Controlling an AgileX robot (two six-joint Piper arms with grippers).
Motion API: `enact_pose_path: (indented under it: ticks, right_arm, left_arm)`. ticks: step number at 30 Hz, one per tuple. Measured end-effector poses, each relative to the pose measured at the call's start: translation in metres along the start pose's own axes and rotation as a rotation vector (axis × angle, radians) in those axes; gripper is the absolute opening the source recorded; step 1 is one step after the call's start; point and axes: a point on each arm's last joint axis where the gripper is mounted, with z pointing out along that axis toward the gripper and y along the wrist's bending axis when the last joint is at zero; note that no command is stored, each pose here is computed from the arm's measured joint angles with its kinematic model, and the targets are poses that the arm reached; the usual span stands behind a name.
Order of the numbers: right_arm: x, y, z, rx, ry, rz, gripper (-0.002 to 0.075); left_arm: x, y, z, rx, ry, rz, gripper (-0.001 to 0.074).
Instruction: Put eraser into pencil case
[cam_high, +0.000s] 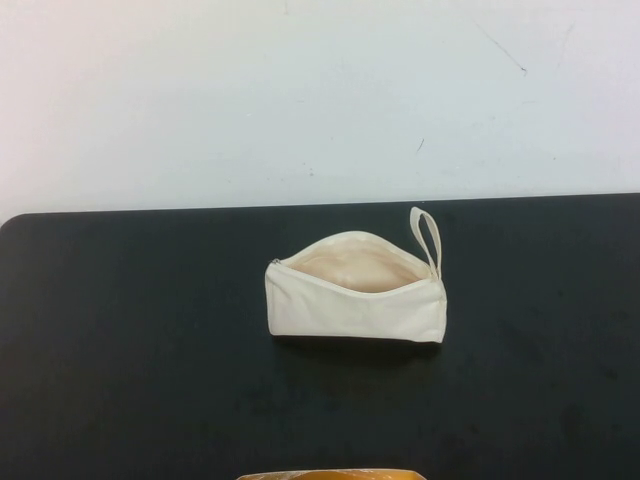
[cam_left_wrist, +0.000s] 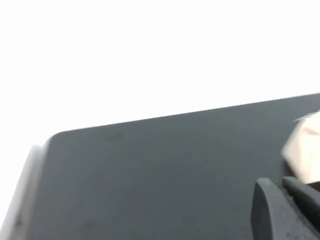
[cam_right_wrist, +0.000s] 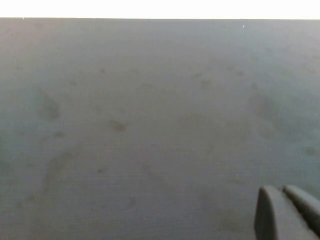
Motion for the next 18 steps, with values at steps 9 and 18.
enact_pose_path:
  ticks: [9, 18]
  right_arm:
    - [0.000, 0.000, 0.000, 0.000, 0.000, 0.000, -0.0001]
    - [0.000, 0.000, 0.000, 0.000, 0.000, 0.000, -0.0001]
  left_arm:
    - [0.066, 0.007, -0.020, -0.131, -0.070, -0.046, -0.0001]
    - [0.094, 0.005, -0.023, -0.132, 0.073, -0.124, -0.0001]
